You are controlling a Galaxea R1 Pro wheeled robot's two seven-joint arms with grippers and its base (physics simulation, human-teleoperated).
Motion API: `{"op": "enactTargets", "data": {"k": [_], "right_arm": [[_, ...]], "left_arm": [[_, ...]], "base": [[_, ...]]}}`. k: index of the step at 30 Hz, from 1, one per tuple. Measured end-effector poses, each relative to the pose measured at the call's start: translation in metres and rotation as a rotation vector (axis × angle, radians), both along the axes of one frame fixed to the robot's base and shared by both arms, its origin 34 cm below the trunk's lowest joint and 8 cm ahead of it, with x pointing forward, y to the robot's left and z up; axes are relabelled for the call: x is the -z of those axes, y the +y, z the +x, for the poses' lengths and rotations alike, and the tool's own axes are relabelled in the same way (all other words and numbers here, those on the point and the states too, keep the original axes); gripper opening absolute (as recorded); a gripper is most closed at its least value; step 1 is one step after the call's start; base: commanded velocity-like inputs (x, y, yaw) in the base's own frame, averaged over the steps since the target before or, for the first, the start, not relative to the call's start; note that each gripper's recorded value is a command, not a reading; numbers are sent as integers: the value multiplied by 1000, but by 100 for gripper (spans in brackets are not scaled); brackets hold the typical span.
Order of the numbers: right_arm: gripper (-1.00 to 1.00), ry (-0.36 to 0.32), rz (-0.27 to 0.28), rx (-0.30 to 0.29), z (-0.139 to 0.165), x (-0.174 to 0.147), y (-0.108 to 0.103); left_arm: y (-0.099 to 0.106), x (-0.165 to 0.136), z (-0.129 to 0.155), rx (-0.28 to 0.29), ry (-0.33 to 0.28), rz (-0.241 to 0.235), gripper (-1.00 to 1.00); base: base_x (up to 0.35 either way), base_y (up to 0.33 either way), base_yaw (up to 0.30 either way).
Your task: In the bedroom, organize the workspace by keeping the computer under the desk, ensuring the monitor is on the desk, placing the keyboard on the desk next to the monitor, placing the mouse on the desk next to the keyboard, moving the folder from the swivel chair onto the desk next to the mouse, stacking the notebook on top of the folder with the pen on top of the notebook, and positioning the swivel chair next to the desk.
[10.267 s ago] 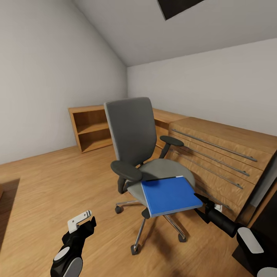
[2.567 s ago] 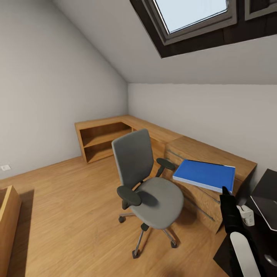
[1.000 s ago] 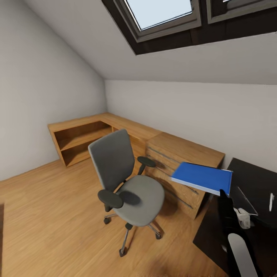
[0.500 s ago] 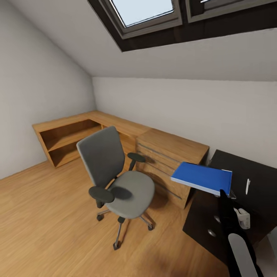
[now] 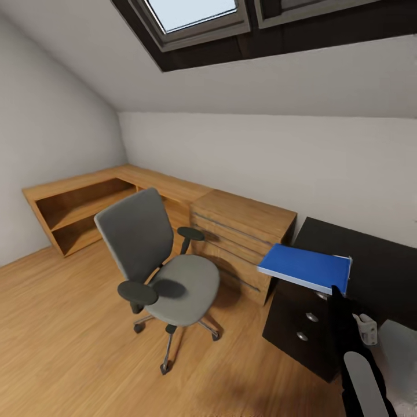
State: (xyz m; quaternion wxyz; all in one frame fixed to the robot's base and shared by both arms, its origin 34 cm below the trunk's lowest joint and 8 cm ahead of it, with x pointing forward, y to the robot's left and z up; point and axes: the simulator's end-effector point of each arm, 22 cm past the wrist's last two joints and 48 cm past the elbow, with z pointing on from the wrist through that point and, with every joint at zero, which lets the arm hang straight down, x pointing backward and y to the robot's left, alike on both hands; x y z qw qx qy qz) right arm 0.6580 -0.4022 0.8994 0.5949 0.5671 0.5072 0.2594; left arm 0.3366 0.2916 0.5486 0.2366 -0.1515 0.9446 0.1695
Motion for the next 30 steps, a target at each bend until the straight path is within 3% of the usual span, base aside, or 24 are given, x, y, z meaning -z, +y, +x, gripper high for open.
{"op": "enactTargets", "data": {"k": [5, 10, 13, 20, 30], "right_arm": [[-100, 6, 0, 2, 0, 3, -1], [-100, 12, 1, 1, 0, 6, 0], [-100, 16, 1, 2, 0, 8, -1], [-100, 24, -1, 1, 0, 12, -1], [-100, 48, 3, 1, 0, 25, 0]], "left_arm": [[20, 12, -28, -54, 62, 10, 100], [13, 30, -48, -29, 118, -72, 100], [16, 35, -47, -28, 141, -83, 100], [24, 41, -44, -57, 160, -91, 100], [20, 43, -45, -53, 156, -109, 100]], "base": [[0, 0, -179], [0, 0, -179], [0, 0, -179], [0, 0, -179], [0, 0, -179]]}}
